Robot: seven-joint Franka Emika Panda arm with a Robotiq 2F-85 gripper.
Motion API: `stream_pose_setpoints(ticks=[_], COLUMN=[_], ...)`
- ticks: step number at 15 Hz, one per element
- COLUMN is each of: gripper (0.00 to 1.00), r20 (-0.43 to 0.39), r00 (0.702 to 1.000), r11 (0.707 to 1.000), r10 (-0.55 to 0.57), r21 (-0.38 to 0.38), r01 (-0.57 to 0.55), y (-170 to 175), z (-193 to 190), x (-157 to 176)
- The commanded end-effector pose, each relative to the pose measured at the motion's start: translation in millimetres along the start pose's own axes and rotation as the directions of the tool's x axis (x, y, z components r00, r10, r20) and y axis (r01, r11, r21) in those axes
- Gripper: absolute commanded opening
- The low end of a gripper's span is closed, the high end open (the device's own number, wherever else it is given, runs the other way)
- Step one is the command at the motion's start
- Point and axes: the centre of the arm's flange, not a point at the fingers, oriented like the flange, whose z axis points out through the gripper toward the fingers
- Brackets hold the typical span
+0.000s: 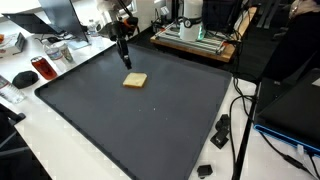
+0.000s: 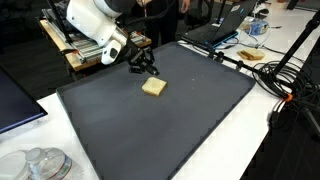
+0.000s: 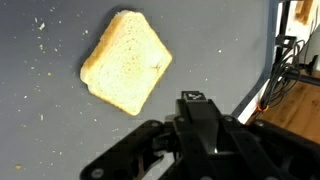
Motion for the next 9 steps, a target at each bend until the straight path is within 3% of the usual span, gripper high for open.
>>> stream_pose_setpoints(ticks=[1, 9], gripper=[0.05, 0.05], r20=[-0.063, -0.111], r00=[0.998, 0.992], r11=[0.998, 0.954], r10=[0.018, 0.062], r21=[-0.067, -0.284], r01=[-0.023, -0.092], y=[-20.3, -40.0], z=[-18.2, -37.0], x=[-31.6, -51.0])
